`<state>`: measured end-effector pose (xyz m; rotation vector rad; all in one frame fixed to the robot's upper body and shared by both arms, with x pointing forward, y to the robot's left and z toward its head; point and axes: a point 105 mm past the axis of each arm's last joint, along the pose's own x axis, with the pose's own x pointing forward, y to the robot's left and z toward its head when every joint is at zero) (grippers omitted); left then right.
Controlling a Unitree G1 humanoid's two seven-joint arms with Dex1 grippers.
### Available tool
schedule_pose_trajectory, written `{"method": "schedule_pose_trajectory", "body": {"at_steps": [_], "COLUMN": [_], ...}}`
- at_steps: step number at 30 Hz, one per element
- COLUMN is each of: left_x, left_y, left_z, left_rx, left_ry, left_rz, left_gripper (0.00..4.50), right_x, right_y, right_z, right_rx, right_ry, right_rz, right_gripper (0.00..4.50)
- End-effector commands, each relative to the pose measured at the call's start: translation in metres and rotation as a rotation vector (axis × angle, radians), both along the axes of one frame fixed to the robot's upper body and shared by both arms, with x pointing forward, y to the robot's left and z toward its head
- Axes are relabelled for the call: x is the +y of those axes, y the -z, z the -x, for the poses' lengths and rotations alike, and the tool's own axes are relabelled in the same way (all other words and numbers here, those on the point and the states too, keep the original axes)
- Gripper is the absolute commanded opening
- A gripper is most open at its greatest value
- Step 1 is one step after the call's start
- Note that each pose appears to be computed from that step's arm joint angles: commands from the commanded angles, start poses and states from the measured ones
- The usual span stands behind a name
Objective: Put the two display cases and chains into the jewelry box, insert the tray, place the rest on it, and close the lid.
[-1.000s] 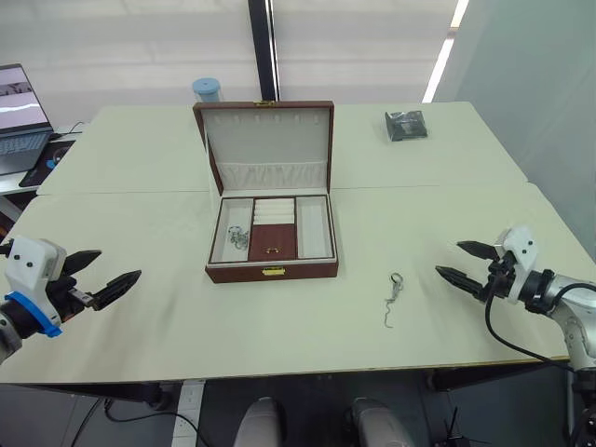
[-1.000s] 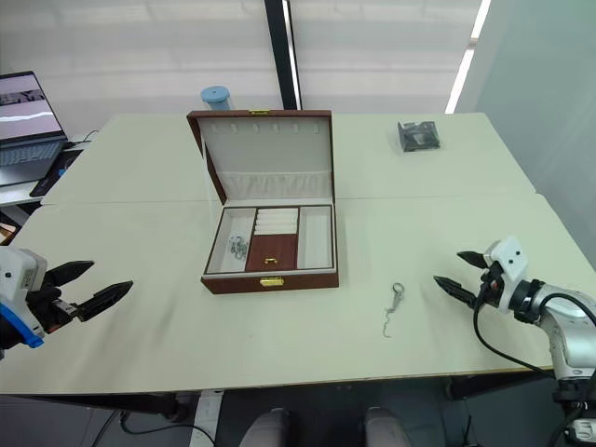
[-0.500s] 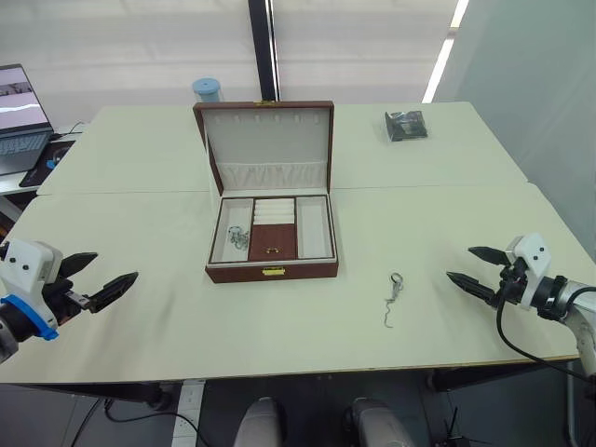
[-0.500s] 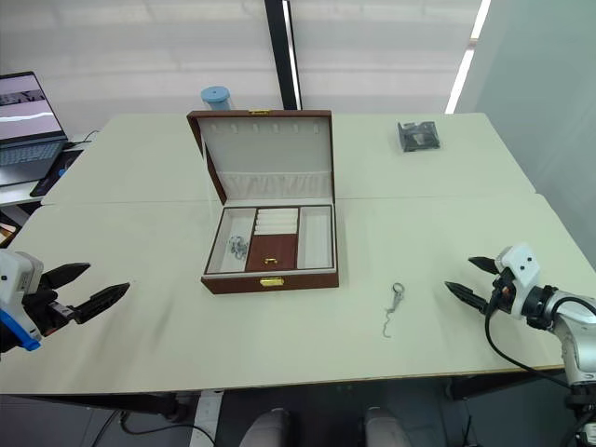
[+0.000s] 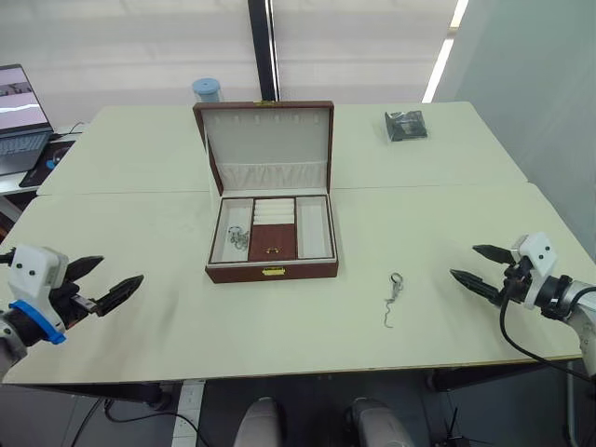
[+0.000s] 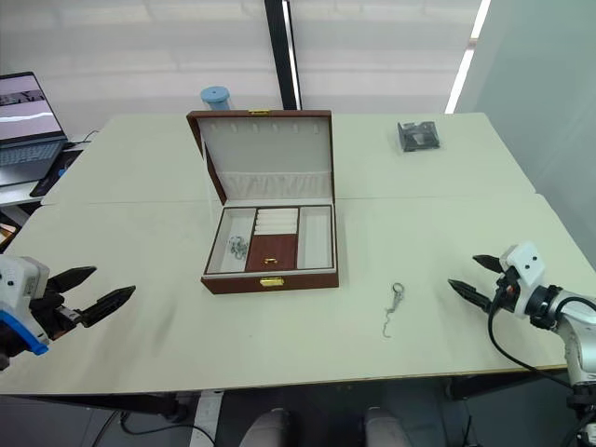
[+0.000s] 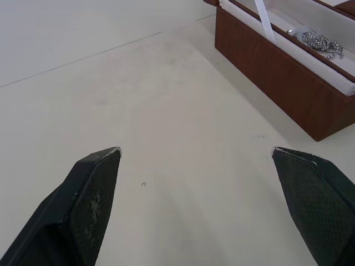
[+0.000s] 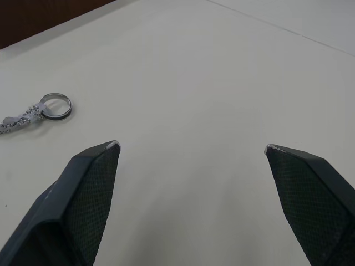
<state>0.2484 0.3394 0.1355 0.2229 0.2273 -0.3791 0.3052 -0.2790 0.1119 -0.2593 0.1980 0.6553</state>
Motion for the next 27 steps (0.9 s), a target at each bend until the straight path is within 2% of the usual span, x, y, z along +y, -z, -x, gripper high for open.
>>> {"method": "schedule_pose_trajectory", "body": {"at_steps": [1,4,10,17,21,27], "left_x": [-0.026,-0.044,-0.105,-0.146,-0.166,-0.182], "left_y": [-0.004,0.001,0.02,0.027,0.027,0.029], "left_z": [0.001,0.004,0.013,0.02,0.026,0.035], "left_rx": [-0.039,-0.032,0.002,0.01,0.01,0.014], "left_ry": [0.099,0.163,0.378,0.588,0.696,0.775], "left_rz": [-0.029,-0.025,0.008,0.005,0.016,0.031], "left_gripper": [4.5,4.5,4.5,4.5,4.5,4.5], "right_x": [0.006,0.016,0.063,0.1,0.111,0.122], "right_y": [-0.017,-0.018,-0.006,0.011,0.017,0.031], "right_z": [0.004,0.007,0.027,0.043,0.042,0.046], "right_rx": [-0.077,-0.084,-0.058,-0.008,0.002,0.04], "right_ry": [-0.005,-0.023,-0.1,-0.167,-0.103,-0.027], "right_rz": [-0.045,-0.059,-0.116,-0.108,-0.121,-0.13], "right_gripper": [4.43,4.43,4.43,4.43,4.43,4.43]}}
